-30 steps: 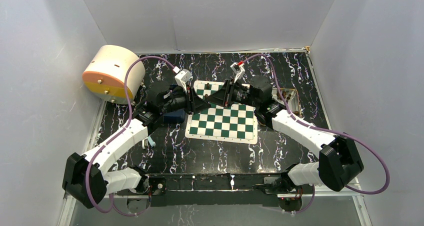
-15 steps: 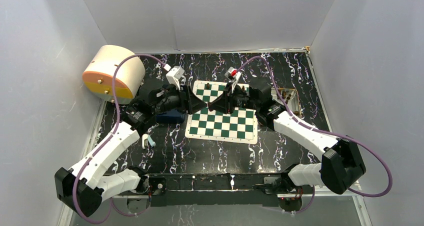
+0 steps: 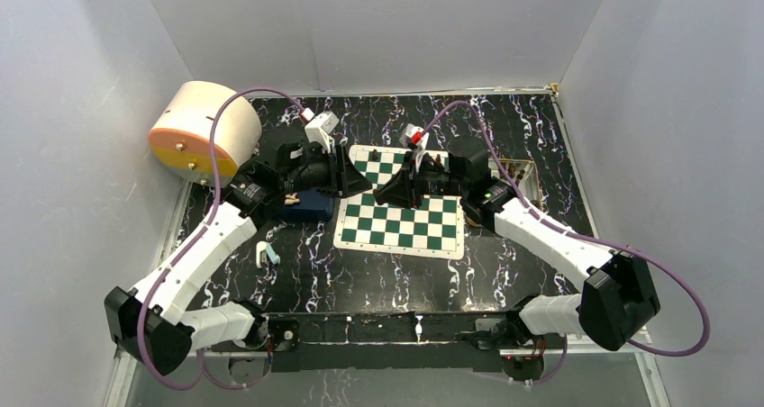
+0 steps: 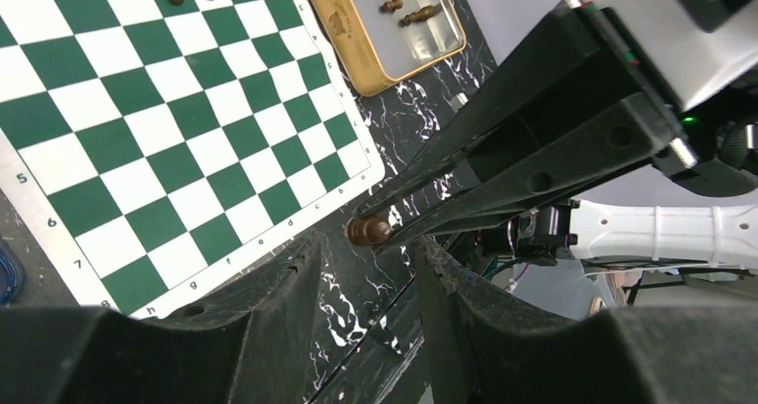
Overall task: Set up the chess pieces on the board
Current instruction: Pick up the chess piece from the storage box.
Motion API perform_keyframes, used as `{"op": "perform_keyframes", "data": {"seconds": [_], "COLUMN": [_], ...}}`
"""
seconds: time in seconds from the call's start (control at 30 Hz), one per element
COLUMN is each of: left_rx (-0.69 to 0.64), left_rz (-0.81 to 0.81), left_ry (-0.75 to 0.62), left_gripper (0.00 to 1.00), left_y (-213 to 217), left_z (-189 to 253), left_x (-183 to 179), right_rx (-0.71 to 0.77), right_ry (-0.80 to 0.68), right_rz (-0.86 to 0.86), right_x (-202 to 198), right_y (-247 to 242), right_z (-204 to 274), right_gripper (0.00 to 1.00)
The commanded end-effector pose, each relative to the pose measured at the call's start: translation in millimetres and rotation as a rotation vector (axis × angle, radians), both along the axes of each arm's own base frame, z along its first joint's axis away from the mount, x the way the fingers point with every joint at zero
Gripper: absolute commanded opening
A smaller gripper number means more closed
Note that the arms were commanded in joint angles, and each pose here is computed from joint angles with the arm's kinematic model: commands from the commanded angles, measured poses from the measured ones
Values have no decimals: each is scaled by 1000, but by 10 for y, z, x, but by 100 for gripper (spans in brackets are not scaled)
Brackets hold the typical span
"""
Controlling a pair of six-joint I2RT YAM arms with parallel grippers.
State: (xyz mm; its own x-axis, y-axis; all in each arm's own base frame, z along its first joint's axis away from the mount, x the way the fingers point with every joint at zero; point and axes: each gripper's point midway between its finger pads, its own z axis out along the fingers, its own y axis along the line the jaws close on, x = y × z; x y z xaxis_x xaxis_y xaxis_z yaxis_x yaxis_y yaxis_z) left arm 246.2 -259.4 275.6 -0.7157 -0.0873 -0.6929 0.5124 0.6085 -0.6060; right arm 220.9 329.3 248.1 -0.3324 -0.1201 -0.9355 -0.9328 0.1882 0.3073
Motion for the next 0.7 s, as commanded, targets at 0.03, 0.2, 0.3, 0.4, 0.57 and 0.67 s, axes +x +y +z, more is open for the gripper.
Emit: {"op": "perform_keyframes", "data": {"seconds": [0.03, 0.2, 0.3, 0.4, 0.57, 0.67], "left_rx": [-4, -8, -24, -31, -50, -49], "left_rz": [-21, -32, -50, -60, -67, -63], "left_ry": [22, 50, 58, 81, 89, 90], "left_gripper": [41, 42, 43, 43, 39, 37], "left_y": [-19, -51, -81, -116, -167, -171], "left_z": [65, 13, -4, -68, -83, -94], "left_x": [-32, -37, -54, -54, -22, -5], "right_rx": [87, 91, 86, 85, 82, 81], "right_ry": [-79, -67, -55, -43, -34, -32], "right_rz": [29, 24, 17, 15, 8, 2], "right_x": [-38, -16, 3, 1, 1, 10], "right_y": [48, 69, 73, 73, 66, 65], "right_z": [395, 397, 389, 370, 327, 309], "right_gripper": [5, 5, 5, 5, 5, 4]}}
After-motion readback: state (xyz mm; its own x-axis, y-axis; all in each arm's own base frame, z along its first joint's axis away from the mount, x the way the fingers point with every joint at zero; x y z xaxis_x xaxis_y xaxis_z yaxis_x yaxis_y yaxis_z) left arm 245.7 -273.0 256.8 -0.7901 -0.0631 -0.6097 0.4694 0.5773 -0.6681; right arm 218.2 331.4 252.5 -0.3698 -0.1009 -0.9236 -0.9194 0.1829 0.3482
